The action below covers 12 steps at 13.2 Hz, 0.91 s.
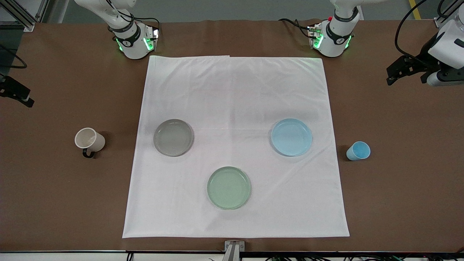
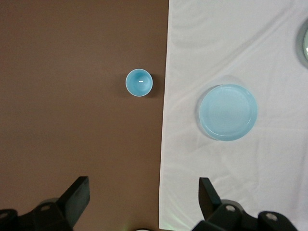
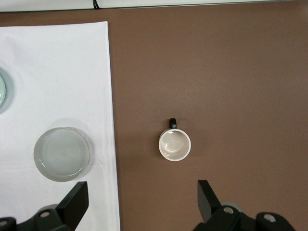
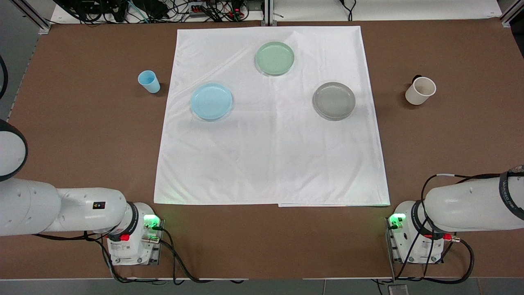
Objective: Place blue cup in blue plate and white mug in gray plate
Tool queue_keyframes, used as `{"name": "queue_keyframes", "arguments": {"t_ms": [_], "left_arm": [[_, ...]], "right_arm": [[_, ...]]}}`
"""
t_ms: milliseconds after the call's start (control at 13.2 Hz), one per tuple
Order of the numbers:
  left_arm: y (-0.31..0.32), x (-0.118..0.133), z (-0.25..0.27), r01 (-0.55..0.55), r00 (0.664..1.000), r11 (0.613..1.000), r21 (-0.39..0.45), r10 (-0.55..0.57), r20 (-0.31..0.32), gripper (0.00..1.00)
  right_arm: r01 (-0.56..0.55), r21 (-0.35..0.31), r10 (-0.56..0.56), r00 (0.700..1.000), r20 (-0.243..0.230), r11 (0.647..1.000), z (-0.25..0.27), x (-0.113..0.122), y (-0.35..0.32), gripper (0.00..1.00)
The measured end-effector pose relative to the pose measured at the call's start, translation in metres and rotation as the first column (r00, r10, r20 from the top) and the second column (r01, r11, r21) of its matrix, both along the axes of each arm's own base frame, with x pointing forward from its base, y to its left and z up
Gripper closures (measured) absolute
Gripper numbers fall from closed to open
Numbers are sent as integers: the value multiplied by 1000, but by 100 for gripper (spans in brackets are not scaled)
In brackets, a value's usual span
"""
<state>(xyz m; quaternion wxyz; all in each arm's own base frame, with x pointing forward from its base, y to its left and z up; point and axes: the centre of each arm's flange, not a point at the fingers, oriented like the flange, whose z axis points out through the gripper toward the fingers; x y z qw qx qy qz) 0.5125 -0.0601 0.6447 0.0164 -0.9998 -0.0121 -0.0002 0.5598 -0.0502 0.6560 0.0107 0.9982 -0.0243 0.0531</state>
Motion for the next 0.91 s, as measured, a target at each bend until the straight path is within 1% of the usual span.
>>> {"name": "queue_keyframes", "arguments": {"t_ms": [303, 530, 909], "left_arm": [[1, 1, 1, -1, 1000, 1000, -1, 1, 1, 0], [1, 9, -6, -2, 1000, 1000, -3, 2, -10, 0], [2, 19, -22, -4, 999, 1000, -4, 4, -42, 0]], "right_arm": [[0, 0, 0, 1000, -1, 1000, -1, 0, 0, 0], [2, 0, -2, 1000, -3, 1000, -1, 1, 0, 0], [3, 2, -3, 999, -50, 1000, -27, 14, -1, 0]]}}
